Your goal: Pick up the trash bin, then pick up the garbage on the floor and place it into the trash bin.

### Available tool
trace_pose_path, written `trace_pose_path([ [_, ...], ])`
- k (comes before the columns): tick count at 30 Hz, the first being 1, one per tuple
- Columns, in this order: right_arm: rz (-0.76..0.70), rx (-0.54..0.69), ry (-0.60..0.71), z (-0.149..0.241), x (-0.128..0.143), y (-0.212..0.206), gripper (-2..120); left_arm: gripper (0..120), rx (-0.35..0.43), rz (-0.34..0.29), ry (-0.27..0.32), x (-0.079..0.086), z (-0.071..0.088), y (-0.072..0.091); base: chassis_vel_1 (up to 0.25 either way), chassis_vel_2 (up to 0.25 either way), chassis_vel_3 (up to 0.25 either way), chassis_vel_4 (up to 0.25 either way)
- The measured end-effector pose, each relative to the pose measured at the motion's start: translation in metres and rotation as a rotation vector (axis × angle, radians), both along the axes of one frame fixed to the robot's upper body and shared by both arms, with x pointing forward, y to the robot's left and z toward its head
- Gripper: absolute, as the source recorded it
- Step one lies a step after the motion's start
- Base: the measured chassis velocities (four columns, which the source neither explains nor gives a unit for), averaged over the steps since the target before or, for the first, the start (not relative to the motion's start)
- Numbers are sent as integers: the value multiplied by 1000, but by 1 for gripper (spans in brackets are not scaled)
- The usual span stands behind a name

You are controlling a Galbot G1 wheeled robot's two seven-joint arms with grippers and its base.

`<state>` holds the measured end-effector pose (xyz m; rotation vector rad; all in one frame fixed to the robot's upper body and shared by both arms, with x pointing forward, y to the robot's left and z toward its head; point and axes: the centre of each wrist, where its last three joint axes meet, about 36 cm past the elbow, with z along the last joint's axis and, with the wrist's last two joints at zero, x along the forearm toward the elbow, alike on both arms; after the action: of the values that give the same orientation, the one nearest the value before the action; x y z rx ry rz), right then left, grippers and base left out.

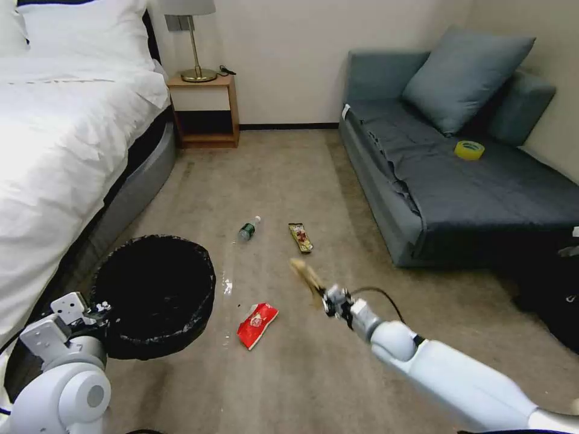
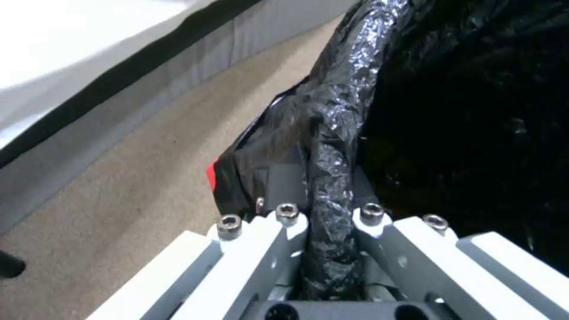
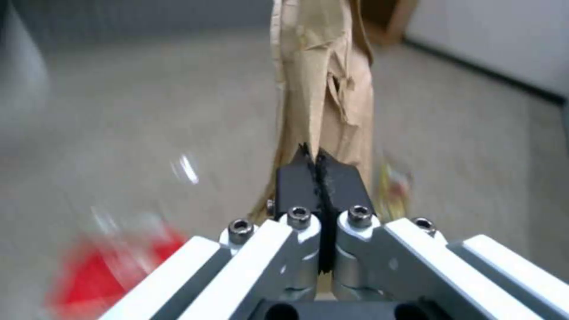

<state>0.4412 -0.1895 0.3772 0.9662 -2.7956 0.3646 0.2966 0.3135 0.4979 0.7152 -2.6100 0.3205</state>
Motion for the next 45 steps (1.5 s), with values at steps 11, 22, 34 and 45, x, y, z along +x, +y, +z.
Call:
trace_pose_path([
  [11, 253, 309, 133, 113, -105, 122, 0, 3, -9, -10, 19, 4, -9, -8, 0, 0, 0, 0],
  [22, 336, 203, 135, 57, -93, 232, 0, 3, -10, -15, 18, 0, -8, -18, 0, 0, 0, 0],
  [34, 325, 158, 87, 48, -85, 230, 23, 3, -10, -25, 9, 0, -6, -22, 0, 0, 0, 0],
  [45, 225, 223, -4, 73, -65, 206, 67, 3, -4, -28, 6, 1, -5, -19, 0, 0, 0, 0],
])
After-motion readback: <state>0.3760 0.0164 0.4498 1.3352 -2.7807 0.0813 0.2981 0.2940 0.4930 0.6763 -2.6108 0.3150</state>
